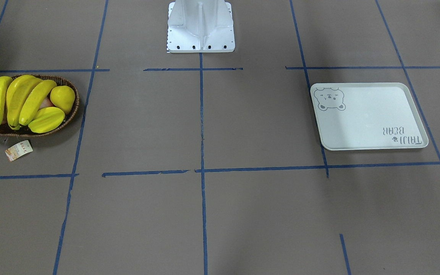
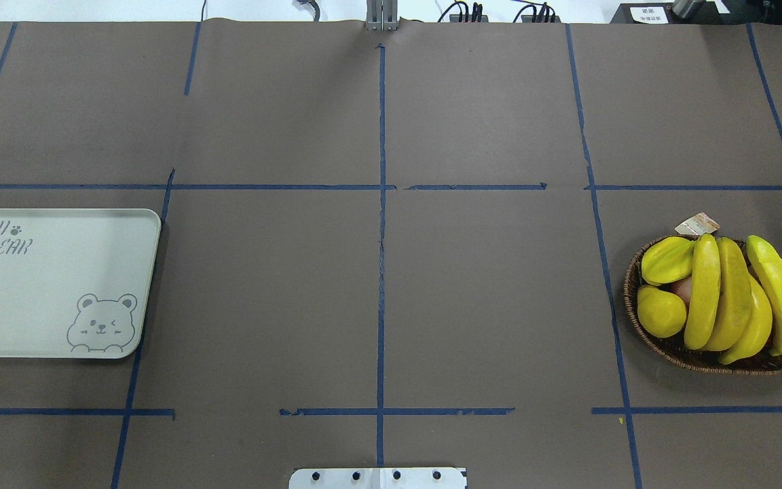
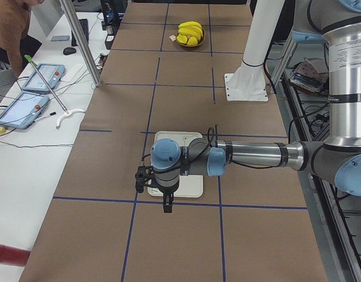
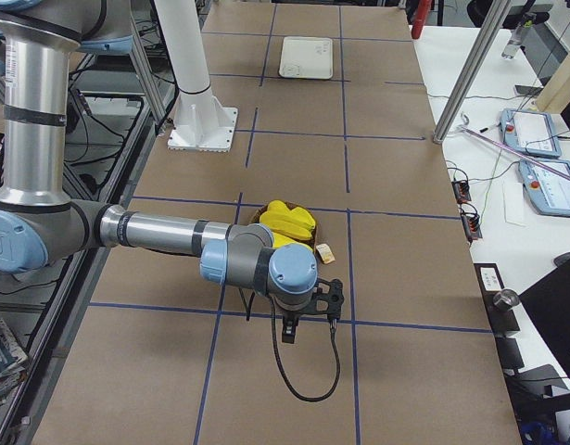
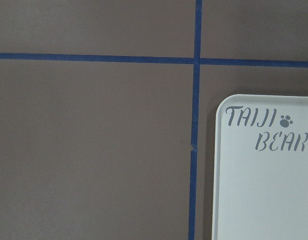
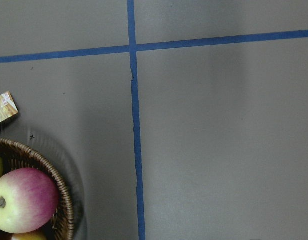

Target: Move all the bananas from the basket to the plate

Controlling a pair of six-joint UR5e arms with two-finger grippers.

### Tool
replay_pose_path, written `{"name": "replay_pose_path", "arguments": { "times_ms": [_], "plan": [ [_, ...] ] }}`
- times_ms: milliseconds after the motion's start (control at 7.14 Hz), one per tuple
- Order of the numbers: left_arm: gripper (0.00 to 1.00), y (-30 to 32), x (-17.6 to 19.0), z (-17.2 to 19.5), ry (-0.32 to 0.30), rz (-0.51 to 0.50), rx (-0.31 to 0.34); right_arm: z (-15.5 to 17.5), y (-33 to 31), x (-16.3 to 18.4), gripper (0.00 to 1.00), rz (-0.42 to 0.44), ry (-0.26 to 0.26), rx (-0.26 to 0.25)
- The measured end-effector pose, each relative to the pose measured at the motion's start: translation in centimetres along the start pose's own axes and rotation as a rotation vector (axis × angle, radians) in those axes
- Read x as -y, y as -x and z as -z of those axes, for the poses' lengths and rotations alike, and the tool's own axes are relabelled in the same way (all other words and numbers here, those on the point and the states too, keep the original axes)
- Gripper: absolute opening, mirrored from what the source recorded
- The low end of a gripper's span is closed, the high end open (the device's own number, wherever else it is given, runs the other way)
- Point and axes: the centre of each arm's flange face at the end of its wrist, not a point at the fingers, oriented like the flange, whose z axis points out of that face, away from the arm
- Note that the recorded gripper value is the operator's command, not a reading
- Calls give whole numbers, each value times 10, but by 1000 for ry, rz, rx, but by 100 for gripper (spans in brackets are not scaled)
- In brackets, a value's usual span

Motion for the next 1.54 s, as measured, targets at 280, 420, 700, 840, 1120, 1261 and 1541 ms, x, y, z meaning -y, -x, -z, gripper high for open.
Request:
{"name": "replay_pose_path", "arguments": {
  "times_ms": [280, 420, 700, 840, 1120, 1261, 1541],
  "plan": [
    [100, 0, 0, 0, -1, -1, -1, -2, -2, -3, 100, 21, 4, -2],
    [100, -1, 0, 0, -1, -1, 0, -2, -2, -3, 100, 21, 5, -2],
    [100, 0, 0, 0, -1, 0, 0, -2, -2, -3, 100, 20, 4, -3],
    [100, 0, 0, 0, -1, 1, 0, -2, -2, -3, 100, 20, 4, -4],
    [100, -1, 0, 1, -1, 0, 0, 0, 0, -1, 100, 24, 0, -2],
    [100, -1, 0, 1, -1, 0, 0, 2, 3, 0, 100, 28, -5, 0],
    [100, -1, 1, 1, -2, 1, 0, 8, 9, 3, 100, 38, -15, 3]
  ]
}}
